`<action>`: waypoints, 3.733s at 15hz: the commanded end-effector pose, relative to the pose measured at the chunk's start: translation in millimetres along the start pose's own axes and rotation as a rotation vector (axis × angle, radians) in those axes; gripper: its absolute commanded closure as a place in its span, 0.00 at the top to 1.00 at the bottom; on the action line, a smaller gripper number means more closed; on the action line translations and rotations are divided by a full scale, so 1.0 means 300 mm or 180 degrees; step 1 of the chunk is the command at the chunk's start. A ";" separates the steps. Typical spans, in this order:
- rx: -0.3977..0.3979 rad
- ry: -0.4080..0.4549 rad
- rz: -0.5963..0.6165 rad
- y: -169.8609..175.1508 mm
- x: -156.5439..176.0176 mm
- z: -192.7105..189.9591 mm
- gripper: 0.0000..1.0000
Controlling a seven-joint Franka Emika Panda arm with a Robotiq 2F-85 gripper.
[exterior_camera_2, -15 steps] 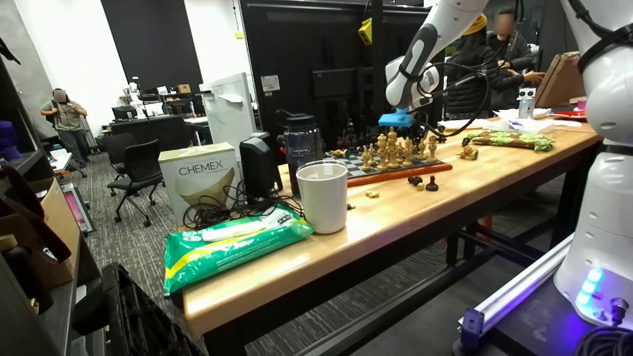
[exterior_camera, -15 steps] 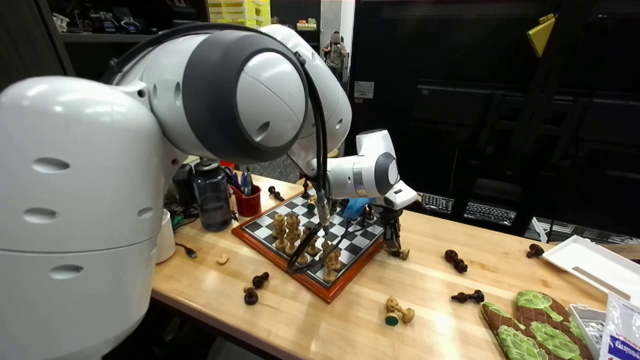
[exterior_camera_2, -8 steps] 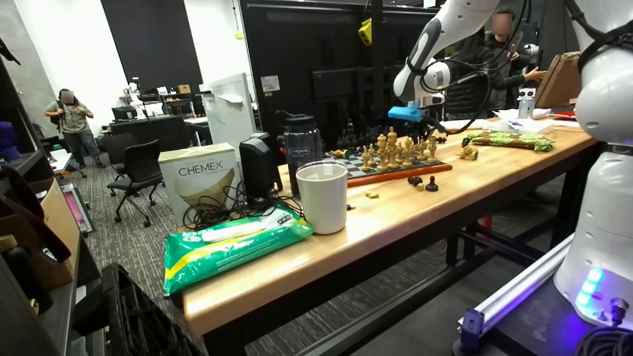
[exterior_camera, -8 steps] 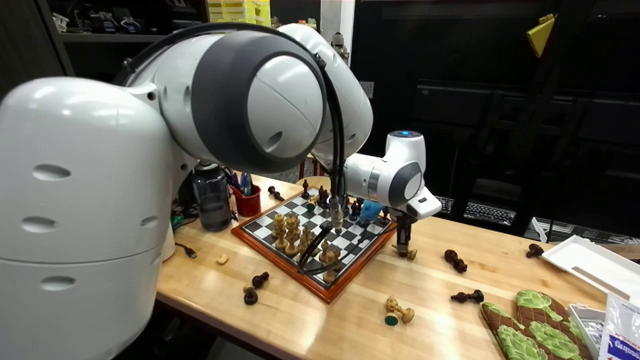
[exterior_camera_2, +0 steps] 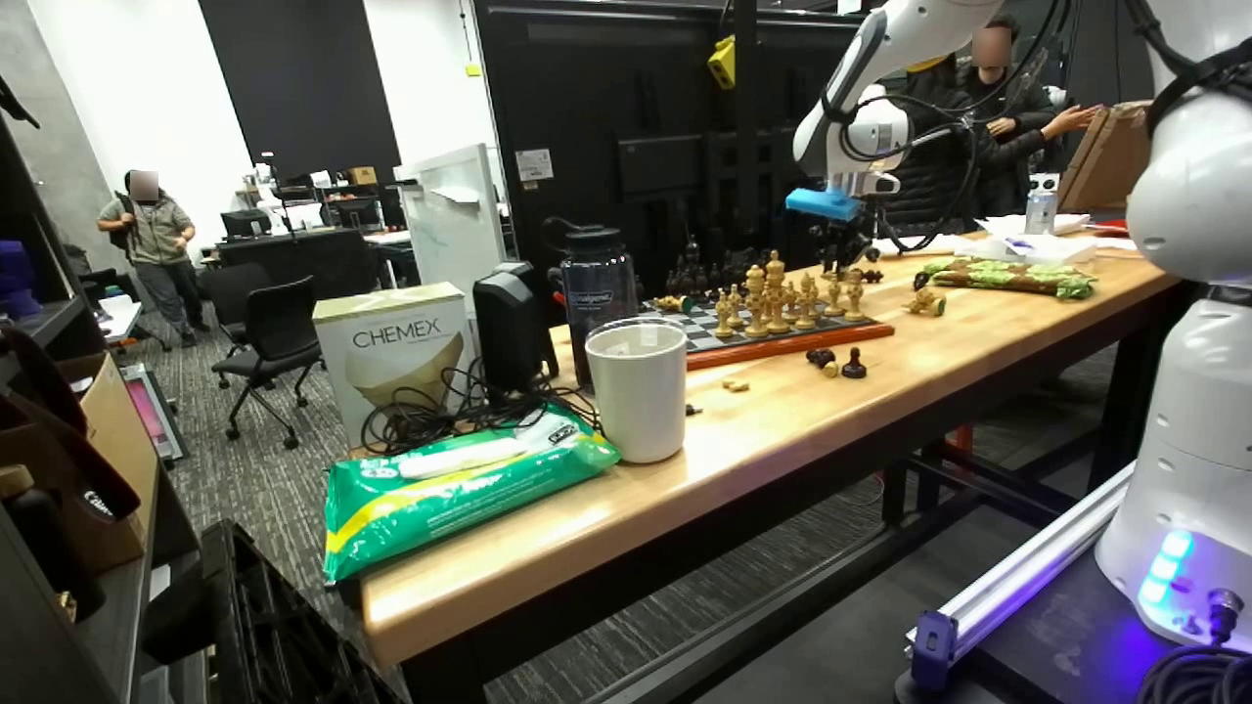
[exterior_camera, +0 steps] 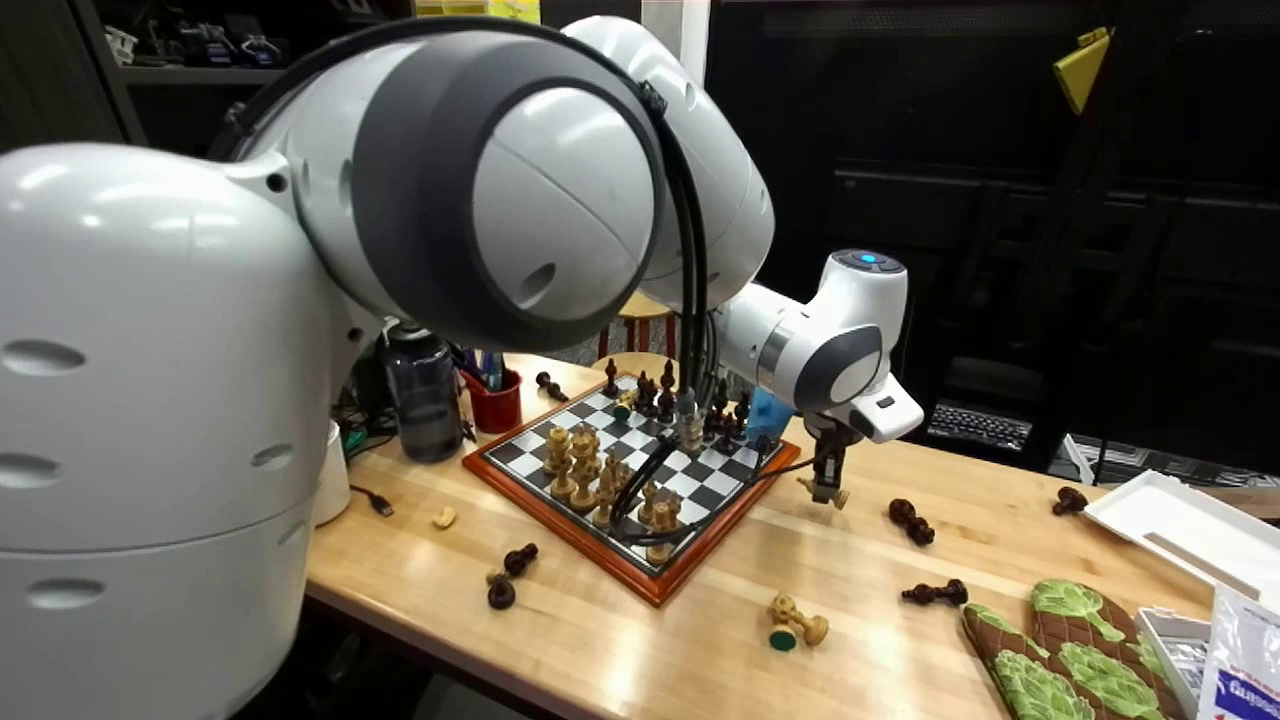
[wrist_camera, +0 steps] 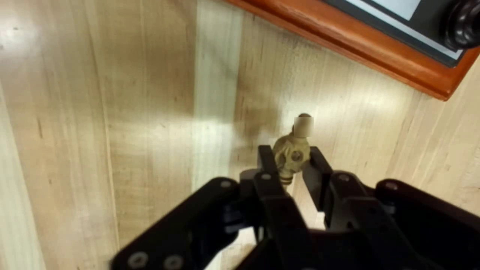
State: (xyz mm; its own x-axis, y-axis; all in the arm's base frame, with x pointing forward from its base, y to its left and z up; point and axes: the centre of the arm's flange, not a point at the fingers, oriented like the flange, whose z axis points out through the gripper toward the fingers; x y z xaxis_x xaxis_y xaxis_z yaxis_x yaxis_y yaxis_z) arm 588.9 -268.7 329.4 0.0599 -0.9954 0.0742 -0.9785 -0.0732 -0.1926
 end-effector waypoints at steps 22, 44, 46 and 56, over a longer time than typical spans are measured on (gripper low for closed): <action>0.1092 -0.2380 0.0527 0.228 0.207 0.153 0.06; 0.0732 -0.1847 -0.0202 0.118 0.108 0.085 1.00; 0.0649 -0.1633 -0.0349 0.088 0.073 0.051 1.00; -0.0216 -0.0420 -0.1314 -0.021 -0.135 -0.205 1.00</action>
State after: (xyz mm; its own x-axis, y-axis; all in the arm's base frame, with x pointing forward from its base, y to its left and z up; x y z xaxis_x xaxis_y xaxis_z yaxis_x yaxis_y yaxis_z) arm 597.1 -254.4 362.2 0.4115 -0.9086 -0.0710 -0.8993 -0.3921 -0.1939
